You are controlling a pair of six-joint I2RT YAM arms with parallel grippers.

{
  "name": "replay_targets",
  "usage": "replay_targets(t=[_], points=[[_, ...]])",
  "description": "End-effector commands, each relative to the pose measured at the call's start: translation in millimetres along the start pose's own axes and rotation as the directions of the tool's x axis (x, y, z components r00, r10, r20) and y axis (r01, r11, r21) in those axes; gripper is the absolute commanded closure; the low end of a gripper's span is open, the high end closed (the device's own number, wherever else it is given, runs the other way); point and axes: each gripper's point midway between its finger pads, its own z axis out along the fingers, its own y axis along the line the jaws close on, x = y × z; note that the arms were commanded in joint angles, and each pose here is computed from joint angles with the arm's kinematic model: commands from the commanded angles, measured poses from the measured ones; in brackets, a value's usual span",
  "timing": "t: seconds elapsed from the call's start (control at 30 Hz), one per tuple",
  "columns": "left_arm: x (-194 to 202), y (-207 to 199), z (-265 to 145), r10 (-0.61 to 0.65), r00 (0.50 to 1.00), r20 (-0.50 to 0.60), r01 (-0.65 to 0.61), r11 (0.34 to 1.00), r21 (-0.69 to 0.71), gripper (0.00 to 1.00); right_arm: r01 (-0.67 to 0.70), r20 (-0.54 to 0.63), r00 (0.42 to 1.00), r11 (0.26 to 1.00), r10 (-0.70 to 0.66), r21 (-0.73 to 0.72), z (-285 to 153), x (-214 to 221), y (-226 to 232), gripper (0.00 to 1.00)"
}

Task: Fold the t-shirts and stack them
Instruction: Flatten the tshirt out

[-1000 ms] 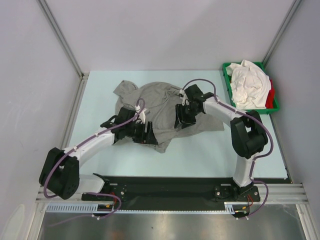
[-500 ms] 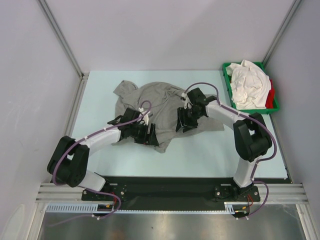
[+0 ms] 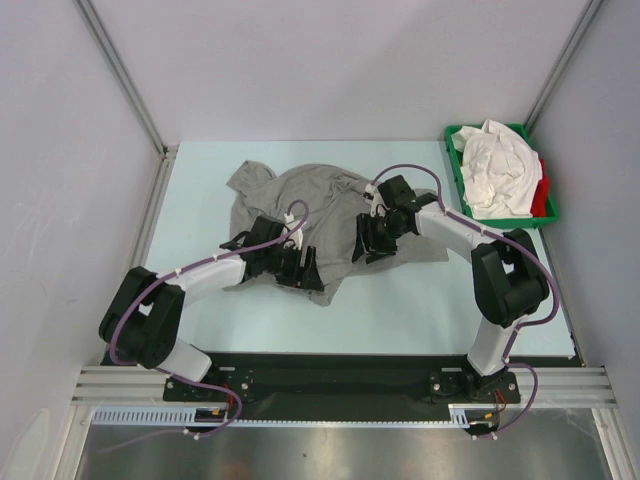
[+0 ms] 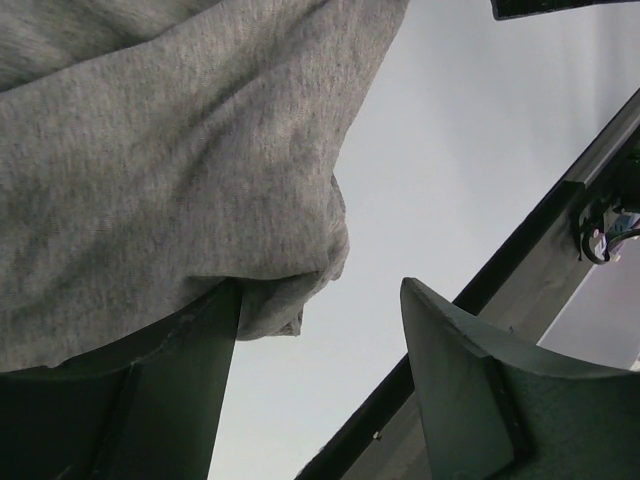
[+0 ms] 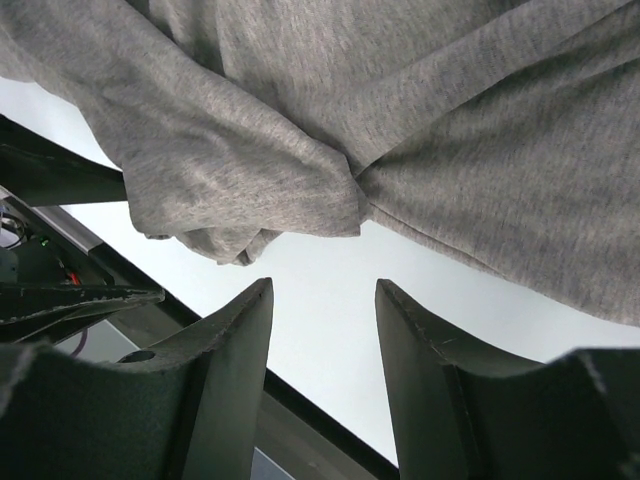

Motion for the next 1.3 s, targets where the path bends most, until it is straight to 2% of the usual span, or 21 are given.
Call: replay_targets(t=[0.0, 0.03, 0.13, 0.17, 0.23, 0.27, 0.33, 0.37, 0.47, 0.7, 0.73, 0.77, 0.9, 1.0, 1.07, 1.1, 1.13, 1.2, 1.27], points=[[4, -10, 3, 0.007, 1.000, -0.008, -0.007, 0.999, 0.051, 0.30, 0.029, 0.054, 0.998, 0.999, -0.027, -0.034, -12, -8, 10, 0.49], [7, -16, 2, -0.006, 1.000, -0.022, 0.008, 0.997, 0.081, 0.30, 0.027, 0.050, 0.998, 0.999, -0.025, -0.034, -11, -7, 10, 0.49], [17, -48, -7, -0.150, 0.983, -0.108, 0.169, 0.967, 0.193, 0.38, 0.024, 0.049, 0.999, 0.999, -0.022, -0.035, -11, -5, 10, 0.49], [13, -93, -21, -0.179, 0.973, -0.147, 0.218, 0.921, 0.323, 0.46, 0.026, 0.051, 0.998, 0.999, -0.024, -0.034, -12, -6, 10, 0.49], [2, -139, -38, -0.146, 0.979, -0.139, 0.193, 0.883, 0.428, 0.46, 0.029, 0.053, 0.998, 0.999, -0.028, -0.033, -13, -5, 10, 0.49], [-12, -178, -51, -0.049, 0.994, -0.094, 0.090, 0.860, 0.503, 0.41, 0.029, 0.055, 0.998, 0.999, -0.028, -0.027, -13, -5, 8, 0.49], [-16, -196, -60, -0.004, 0.991, -0.133, 0.073, 0.853, 0.517, 0.38, 0.023, 0.053, 0.998, 0.999, -0.021, -0.023, -12, -4, 5, 0.49], [-25, -210, -70, 0.019, 0.991, -0.136, 0.061, 0.824, 0.563, 0.38, 0.017, 0.049, 0.999, 0.999, -0.016, -0.028, -11, -3, 5, 0.49], [-34, -212, -68, 0.015, 0.991, -0.131, 0.063, 0.819, 0.570, 0.36, 0.007, 0.057, 0.998, 0.999, -0.005, -0.046, -13, -6, 6, 0.49], [-22, -168, -50, -0.053, 0.985, -0.165, 0.116, 0.908, 0.402, 0.35, -0.010, 0.041, 0.999, 0.997, 0.013, -0.070, -14, 1, 10, 0.49], [-17, -162, -46, -0.044, 0.983, -0.177, 0.112, 0.913, 0.393, 0.30, -0.003, 0.049, 0.999, 0.997, 0.007, -0.076, -17, 1, 12, 0.49], [-15, -159, -43, -0.038, 0.980, -0.197, 0.113, 0.916, 0.384, 0.29, -0.007, 0.047, 0.999, 0.997, 0.010, -0.071, -17, 4, 10, 0.48], [-13, -149, -24, -0.029, 0.966, -0.256, 0.124, 0.925, 0.360, 0.32, -0.018, 0.034, 0.999, 0.999, 0.020, -0.051, -17, 19, 2, 0.48], [-21, -153, -11, -0.026, 0.960, -0.279, 0.134, 0.918, 0.374, 0.32, -0.034, 0.029, 0.999, 0.999, 0.035, -0.032, -20, 30, -5, 0.48], [-28, -154, -2, -0.028, 0.958, -0.284, 0.130, 0.929, 0.347, 0.29, -0.057, 0.018, 0.998, 0.998, 0.057, 0.010, -21, 40, -15, 0.48], [-29, -153, 1, -0.017, 0.957, -0.289, 0.112, 0.942, 0.315, 0.28, -0.074, 0.017, 0.997, 0.997, 0.073, 0.030, -23, 43, -20, 0.48], [-44, -165, -2, 0.053, 0.966, -0.254, 0.035, 0.944, 0.329, 0.26, -0.096, 0.035, 0.995, 0.994, 0.095, 0.051, -28, 42, -27, 0.49], [-31, -172, 7, 0.052, 0.945, -0.322, 0.050, 0.952, 0.302, 0.25, -0.136, 0.032, 0.990, 0.988, 0.134, 0.070, -31, 52, -36, 0.49], [-27, -193, 9, 0.092, 0.936, -0.340, 0.034, 0.937, 0.348, 0.23, -0.172, 0.043, 0.985, 0.982, 0.169, 0.082, -37, 58, -45, 0.49]])
